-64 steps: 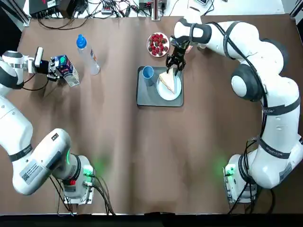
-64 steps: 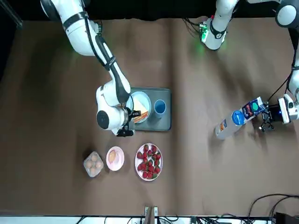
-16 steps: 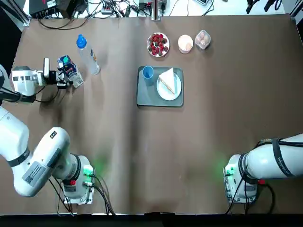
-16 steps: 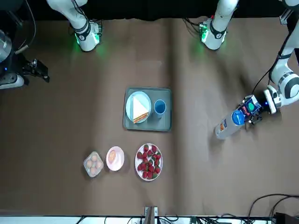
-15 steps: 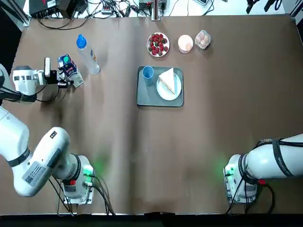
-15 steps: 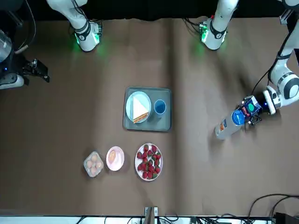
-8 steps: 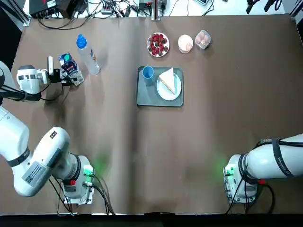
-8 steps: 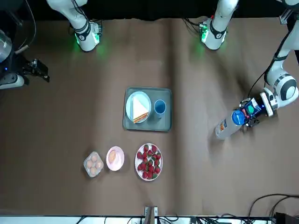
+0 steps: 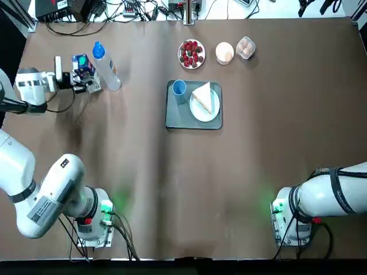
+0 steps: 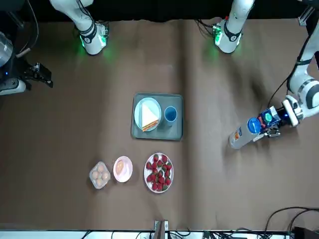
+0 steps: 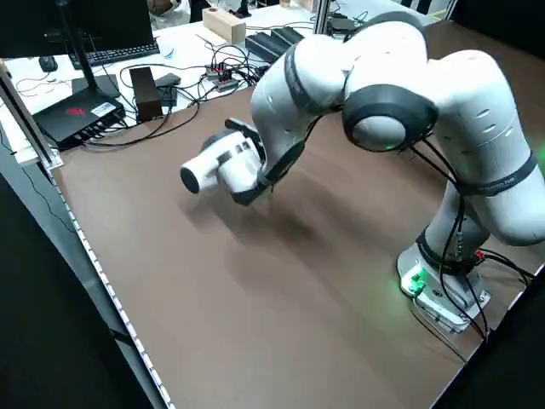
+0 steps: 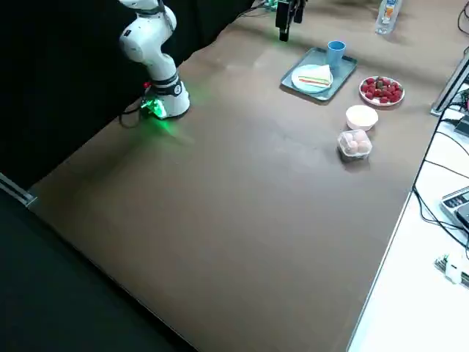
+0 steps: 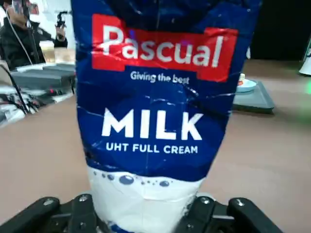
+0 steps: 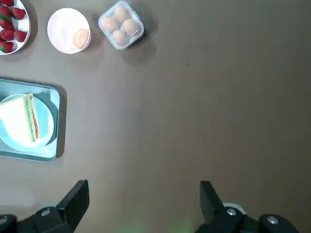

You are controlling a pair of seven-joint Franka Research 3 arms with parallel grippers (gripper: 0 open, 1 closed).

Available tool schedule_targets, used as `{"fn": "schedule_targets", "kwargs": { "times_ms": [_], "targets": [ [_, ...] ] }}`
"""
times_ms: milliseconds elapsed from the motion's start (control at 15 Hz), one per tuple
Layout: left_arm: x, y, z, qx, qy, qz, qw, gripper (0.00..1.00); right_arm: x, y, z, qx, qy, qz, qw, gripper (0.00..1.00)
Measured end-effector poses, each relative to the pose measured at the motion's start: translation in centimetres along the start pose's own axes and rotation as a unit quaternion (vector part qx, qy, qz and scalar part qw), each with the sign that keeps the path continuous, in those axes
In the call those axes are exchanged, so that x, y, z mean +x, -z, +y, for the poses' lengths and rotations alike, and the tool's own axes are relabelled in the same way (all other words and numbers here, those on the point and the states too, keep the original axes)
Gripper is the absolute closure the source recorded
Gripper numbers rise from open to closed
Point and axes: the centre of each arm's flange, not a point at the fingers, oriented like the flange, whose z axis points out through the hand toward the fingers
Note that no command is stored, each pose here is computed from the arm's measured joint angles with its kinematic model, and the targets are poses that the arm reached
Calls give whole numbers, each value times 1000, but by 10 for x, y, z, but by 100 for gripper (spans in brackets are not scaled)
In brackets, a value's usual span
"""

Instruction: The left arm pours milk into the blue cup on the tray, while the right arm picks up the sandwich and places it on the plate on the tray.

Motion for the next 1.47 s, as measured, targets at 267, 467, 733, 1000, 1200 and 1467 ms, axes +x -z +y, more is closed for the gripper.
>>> {"fn": "schedule_targets", "kwargs": {
  "times_ms": [267,467,733,1000,1200,1467],
  "targets": [
    [95,39,-21,-24,-66,-33,997,50,0,0,2,0,-1,0,1000,0],
    [196,67,-22,-29,-114,-92,989,50,0,0,2,0,-2,0,1000,0],
    [318,48,-2,-63,-156,-177,970,49,0,0,2,0,-2,0,1000,0],
    [388,-40,17,-110,-107,-270,950,49,0,0,2,0,-2,0,1000,0],
    [418,-149,32,-116,-58,-372,919,49,0,0,2,0,-2,0,1000,0],
    [443,-258,68,-107,-59,-465,877,49,0,-1,2,0,-2,0,1000,0]
  ]
}}
